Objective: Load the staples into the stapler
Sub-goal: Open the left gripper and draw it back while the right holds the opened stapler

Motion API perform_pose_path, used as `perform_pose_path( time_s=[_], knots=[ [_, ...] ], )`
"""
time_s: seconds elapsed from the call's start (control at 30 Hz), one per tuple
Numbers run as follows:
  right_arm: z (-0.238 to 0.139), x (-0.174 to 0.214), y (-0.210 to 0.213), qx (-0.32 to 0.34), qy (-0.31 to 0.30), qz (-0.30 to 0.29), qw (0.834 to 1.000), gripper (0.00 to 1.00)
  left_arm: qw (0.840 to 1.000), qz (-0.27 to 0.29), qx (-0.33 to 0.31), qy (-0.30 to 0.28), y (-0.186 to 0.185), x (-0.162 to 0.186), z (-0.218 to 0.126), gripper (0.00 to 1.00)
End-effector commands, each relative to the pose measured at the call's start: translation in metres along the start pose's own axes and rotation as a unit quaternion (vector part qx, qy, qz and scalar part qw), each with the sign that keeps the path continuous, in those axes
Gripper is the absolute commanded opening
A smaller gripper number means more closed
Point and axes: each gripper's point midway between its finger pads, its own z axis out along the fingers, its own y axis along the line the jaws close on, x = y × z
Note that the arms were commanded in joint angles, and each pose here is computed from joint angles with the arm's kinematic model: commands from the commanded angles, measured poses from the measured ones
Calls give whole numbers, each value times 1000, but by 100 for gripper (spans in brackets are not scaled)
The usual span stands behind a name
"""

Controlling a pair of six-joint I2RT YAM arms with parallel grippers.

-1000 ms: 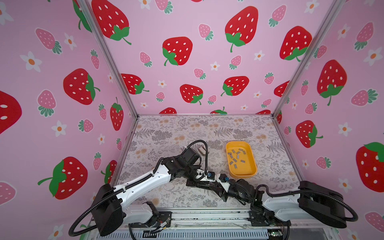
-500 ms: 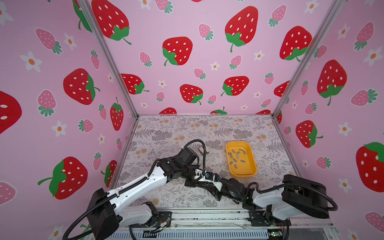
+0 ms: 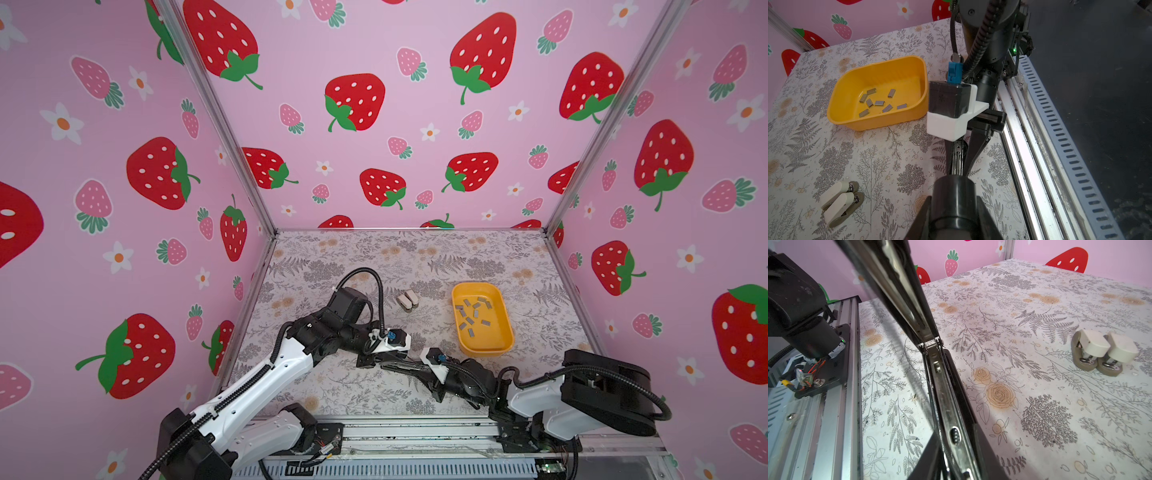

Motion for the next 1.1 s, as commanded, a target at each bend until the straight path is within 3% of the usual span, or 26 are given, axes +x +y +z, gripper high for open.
perform_pose_path(
  time_s=[0.0, 0.23, 0.6, 0.77, 1.07],
  knots=[
    [-4, 32, 2, -6, 47, 0, 999, 24, 995, 70, -30, -71, 16, -39, -17, 0],
    [-5, 30, 6, -16, 42, 1, 999, 20, 991, 83, -51, -87, 29, -26, -25, 0],
    [-16, 25, 2, -6, 22, 5, 1000, 14, 985, 60, -108, -120, 58, -9, -47, 0],
    [-23, 22, -1, -1, 9, 7, 1000, 12, 983, 31, -139, -113, 72, 3, -54, 0],
    [-31, 18, 0, -5, -6, 4, 1000, 11, 980, 34, -174, -87, 75, 19, -63, 0]
  ],
)
